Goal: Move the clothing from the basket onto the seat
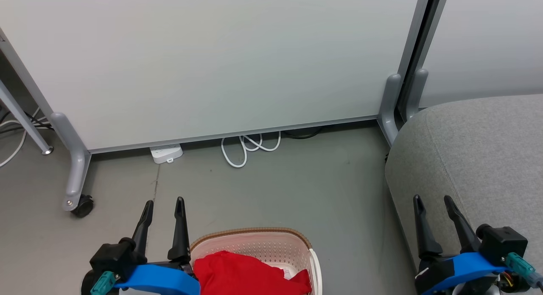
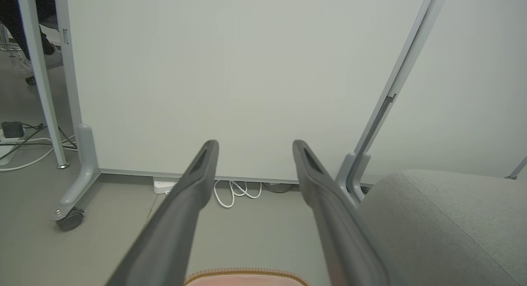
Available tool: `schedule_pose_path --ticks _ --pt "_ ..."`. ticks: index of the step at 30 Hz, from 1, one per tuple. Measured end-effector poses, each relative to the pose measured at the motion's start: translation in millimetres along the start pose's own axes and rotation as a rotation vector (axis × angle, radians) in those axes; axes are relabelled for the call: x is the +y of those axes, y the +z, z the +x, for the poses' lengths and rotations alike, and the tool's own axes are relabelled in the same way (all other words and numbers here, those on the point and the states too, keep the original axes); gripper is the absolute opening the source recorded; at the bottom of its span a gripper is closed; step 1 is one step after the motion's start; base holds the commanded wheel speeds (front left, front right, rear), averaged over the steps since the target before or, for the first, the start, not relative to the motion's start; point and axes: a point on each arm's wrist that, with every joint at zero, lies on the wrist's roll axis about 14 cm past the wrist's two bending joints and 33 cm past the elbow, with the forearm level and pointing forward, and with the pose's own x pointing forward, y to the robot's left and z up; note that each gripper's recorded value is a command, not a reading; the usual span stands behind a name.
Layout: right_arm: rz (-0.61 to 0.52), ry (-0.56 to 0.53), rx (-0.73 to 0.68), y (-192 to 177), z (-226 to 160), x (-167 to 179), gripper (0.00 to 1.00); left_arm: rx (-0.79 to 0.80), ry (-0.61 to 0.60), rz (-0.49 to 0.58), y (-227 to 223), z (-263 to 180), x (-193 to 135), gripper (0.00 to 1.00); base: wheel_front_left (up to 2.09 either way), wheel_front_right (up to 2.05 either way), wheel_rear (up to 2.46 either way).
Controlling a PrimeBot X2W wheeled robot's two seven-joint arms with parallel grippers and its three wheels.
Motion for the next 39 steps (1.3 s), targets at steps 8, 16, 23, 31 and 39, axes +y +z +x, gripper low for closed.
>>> schedule_pose_path --ticks 8,16,23,31,39 --pt "-0.056 0.006 -0.012 3.4 -1.2 1.0 1.00 -0.014 -0.019 0.036 1.6 -0.2 -5.6 1.00 0.00 0.00 0.00" --pt "-0.109 0.006 -0.020 5.8 -2.8 0.5 1.00 -0.030 -0.029 0.063 2.9 0.6 -9.6 1.00 0.00 0.00 0.00" --pt "-0.138 0.009 -0.022 5.8 -2.7 0.8 1.00 -0.035 -0.037 0.095 3.0 0.4 -12.3 1.00 0.00 0.00 0.00" --pt "-0.137 0.013 -0.025 6.2 -2.1 2.3 1.00 -0.038 -0.030 0.096 3.8 -0.5 -10.9 1.00 0.00 0.00 0.00" --pt "-0.134 0.023 -0.020 4.4 0.0 5.2 1.00 0.031 -0.058 0.114 -18.5 -1.9 -13.7 1.00 0.00 0.00 0.00"
